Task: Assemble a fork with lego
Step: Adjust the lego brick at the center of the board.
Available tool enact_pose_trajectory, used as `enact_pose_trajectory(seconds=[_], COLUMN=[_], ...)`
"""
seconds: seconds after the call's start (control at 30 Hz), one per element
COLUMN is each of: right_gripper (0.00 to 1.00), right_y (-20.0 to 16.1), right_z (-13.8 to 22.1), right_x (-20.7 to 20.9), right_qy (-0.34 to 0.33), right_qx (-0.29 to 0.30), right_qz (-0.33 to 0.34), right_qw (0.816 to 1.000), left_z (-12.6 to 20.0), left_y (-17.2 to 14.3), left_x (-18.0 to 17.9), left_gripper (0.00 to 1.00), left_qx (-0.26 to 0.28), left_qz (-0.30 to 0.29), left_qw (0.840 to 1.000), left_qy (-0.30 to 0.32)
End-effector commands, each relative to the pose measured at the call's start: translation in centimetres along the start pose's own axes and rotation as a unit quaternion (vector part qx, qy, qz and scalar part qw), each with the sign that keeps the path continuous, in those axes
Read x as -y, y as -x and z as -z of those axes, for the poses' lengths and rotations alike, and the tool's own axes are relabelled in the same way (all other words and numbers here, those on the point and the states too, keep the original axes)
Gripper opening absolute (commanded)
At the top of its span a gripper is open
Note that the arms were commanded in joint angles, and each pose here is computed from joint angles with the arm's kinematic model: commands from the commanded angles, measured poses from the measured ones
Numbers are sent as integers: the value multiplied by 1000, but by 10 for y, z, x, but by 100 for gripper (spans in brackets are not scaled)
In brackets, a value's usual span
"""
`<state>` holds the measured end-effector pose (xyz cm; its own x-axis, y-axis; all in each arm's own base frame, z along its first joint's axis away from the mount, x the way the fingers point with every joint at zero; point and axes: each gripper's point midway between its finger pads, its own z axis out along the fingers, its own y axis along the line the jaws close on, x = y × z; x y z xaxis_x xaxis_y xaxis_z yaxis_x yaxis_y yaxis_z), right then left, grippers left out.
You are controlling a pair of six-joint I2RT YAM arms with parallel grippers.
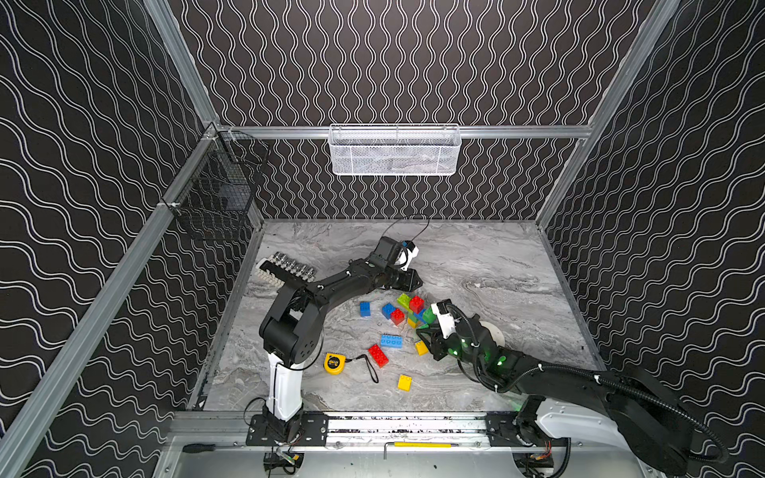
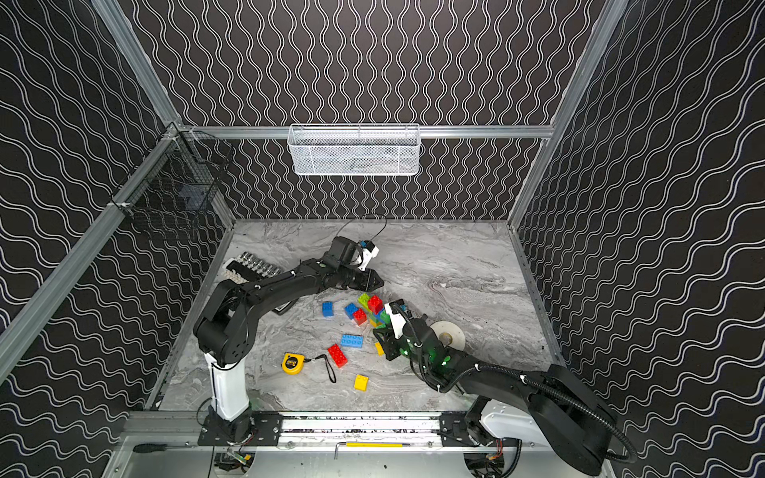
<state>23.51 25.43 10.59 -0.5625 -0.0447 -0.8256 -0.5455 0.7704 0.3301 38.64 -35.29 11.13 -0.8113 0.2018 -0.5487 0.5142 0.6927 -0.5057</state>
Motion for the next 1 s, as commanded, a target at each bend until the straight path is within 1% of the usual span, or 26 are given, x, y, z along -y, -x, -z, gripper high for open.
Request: enact_pose_trajectory(seconds=[0.0, 0.63, 0.97], right_gripper=[6, 4, 0], right_y=[3, 2, -3], right_z=[1, 5, 12], right_x=[8, 47, 67], right_qy=[-12, -66, -102], right_qx=[3, -2, -5], right_qz=[-11, -16, -33], right_qw=[1000, 998, 994], left_z=[0, 27, 35], left_y=[-10, -44, -60], left_x=[-10, -17, -16], left_gripper=[23, 21, 21], left_qx=[-24, -35, -38], left_qz=[-5, 5, 13], left_qw=[999, 998, 998], left_qy=[25, 54, 50])
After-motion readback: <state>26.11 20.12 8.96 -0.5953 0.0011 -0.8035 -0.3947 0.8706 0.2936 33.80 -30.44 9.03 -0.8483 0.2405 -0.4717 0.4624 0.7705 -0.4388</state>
